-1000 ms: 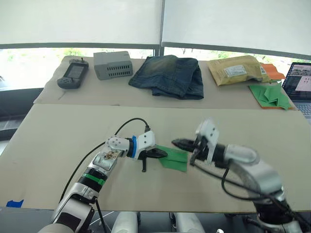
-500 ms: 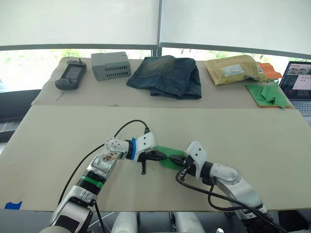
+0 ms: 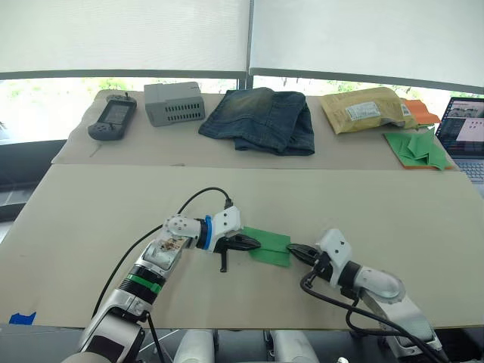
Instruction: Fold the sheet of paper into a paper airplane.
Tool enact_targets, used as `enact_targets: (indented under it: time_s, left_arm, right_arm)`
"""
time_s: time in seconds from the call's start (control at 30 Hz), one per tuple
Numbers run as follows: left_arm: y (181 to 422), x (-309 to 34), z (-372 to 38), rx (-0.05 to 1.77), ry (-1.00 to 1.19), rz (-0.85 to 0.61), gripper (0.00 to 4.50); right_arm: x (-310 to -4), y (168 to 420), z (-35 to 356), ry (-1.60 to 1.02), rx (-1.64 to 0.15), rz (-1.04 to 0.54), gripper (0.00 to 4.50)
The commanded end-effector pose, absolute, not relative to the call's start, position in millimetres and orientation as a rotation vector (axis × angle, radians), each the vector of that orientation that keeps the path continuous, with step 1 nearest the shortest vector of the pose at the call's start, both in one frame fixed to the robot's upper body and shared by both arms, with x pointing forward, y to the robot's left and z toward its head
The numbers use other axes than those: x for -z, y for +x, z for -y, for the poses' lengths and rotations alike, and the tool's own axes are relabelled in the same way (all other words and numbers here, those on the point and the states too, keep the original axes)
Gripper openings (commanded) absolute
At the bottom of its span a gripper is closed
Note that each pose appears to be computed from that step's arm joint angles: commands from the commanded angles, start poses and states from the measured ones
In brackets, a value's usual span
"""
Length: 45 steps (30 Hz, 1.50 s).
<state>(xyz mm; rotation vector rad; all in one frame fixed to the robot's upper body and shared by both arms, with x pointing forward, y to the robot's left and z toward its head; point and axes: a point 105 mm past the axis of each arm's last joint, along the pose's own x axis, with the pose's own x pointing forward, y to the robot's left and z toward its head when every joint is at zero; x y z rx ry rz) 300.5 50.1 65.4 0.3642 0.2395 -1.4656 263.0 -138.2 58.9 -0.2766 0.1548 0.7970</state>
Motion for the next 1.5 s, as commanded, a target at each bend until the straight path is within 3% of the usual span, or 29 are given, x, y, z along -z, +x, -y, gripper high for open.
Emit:
enact_targets:
  time_s: [0.03,0.13,0.37,0.57,0.87,1.1,1.5]
  left_arm:
    - [301,-59,-53,1.454,0.357,-0.268,0.0]
    - [301,-59,-55,1.451,0.358,-0.269,0.0]
    - [304,-74,-60,1.44,0.311,-0.239,0.0]
    - [309,-125,-80,1.372,0.212,-0.179,0.0]
    - [303,-133,-122,1.265,0.312,-0.201,0.0]
    - [295,-127,-131,1.229,0.301,-0.236,0.0]
    - [292,-121,-129,1.239,0.298,-0.254,0.0]
  right_arm:
    - [-86,273,141,-0.259,-0.767,-0.038,0.02]
    - [-105,278,136,-0.262,-0.786,0.019,0.02]
    - [-112,285,131,-0.22,-0.827,-0.056,0.02]
    - [-129,287,134,-0.091,-0.874,-0.127,0.02]
    - [-122,280,145,-0.068,-0.944,-0.281,0.02]
    - [-116,287,148,0.015,-0.942,-0.324,2.2]
    - [-98,278,129,0.157,-1.073,-0.449,2.2]
